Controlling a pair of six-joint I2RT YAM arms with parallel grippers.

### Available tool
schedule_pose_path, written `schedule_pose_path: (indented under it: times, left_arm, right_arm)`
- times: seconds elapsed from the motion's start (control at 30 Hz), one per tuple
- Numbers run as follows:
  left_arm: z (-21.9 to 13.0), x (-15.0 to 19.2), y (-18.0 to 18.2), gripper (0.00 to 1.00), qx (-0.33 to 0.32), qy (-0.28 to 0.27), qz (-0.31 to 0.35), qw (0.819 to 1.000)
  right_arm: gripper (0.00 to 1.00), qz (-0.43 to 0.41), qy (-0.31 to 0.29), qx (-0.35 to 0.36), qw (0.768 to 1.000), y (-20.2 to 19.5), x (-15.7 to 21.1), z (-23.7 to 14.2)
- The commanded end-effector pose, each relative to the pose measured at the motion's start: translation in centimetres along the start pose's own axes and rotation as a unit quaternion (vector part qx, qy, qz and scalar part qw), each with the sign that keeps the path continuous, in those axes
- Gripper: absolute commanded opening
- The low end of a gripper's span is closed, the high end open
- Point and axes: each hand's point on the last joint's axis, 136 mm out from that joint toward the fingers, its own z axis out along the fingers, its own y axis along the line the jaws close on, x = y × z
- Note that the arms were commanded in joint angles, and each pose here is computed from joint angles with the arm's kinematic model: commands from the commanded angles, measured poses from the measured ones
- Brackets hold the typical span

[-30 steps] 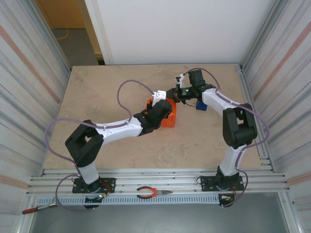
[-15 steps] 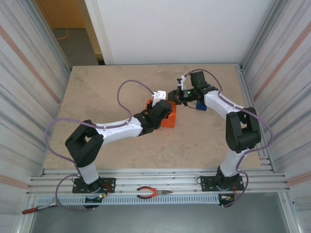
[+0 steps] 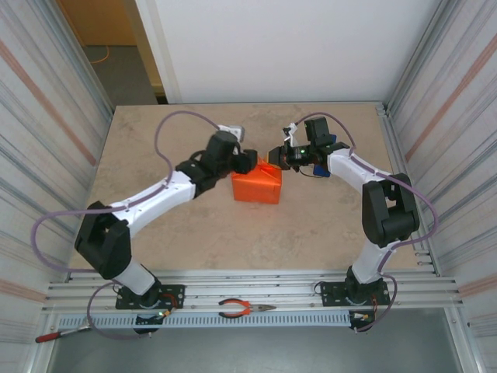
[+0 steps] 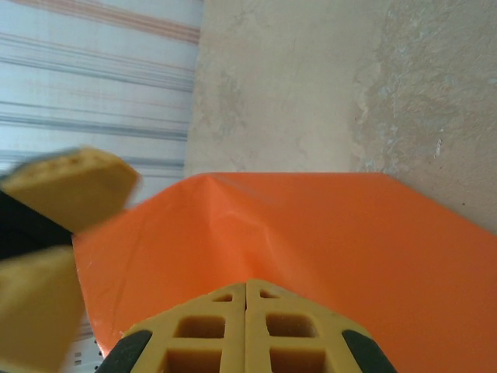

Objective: Wrap the gift box in paper

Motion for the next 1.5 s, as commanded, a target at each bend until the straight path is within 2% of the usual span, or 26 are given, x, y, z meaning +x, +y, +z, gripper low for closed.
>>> schedule_pose_path:
  times: [0.0, 0.2, 0.33, 0.43, 0.6, 0.77, 0.9, 1.03, 1.33, 1.47]
  left_arm:
    - [-1.7, -3.3, -0.8, 0.59, 0.064, -0.008, -0.031, 0.997]
    - [2.0, -2.8, 2.2, 0.57, 0.065, 0.043, -0.056, 0.995]
    - [4.7, -1.7, 4.0, 0.50, 0.045, 0.078, -0.048, 0.995]
    - [5.3, -0.9, 4.8, 0.50, 0.037, 0.078, -0.051, 0.995]
    - [6.0, -0.8, 4.9, 0.48, 0.045, 0.080, -0.047, 0.995]
    - [7.4, -0.5, 3.4, 0.41, 0.093, 0.116, -0.026, 0.989]
    - [7.3, 0.1, 2.3, 0.30, 0.127, 0.143, -0.006, 0.982]
    - [6.3, 0.6, 0.8, 0.23, 0.170, 0.168, 0.019, 0.971]
    - [3.6, 2.1, -1.8, 0.20, 0.223, 0.207, 0.075, 0.950]
    - [3.1, 3.6, -2.6, 0.16, 0.238, 0.243, 0.096, 0.936]
  right_arm:
    - [0.00, 0.074, 0.050, 0.046, 0.995, -3.9, 3.9, 0.6]
    - [0.00, 0.074, 0.049, 0.046, 0.995, -4.0, 3.8, 0.6]
    - [0.00, 0.075, 0.049, 0.047, 0.995, -4.0, 3.8, 0.7]
    - [0.00, 0.075, 0.050, 0.047, 0.995, -4.1, 3.9, 0.7]
    - [0.00, 0.077, 0.051, 0.049, 0.995, -4.3, 4.0, 0.8]
    - [0.00, 0.077, 0.050, 0.048, 0.995, -4.3, 3.9, 0.7]
    - [0.00, 0.076, 0.048, 0.048, 0.995, -4.2, 3.8, 0.7]
    - [0.00, 0.076, 0.048, 0.048, 0.995, -4.3, 3.7, 0.7]
    - [0.00, 0.079, 0.047, 0.049, 0.995, -4.5, 3.6, 0.7]
    - [0.00, 0.079, 0.046, 0.050, 0.995, -4.5, 3.6, 0.7]
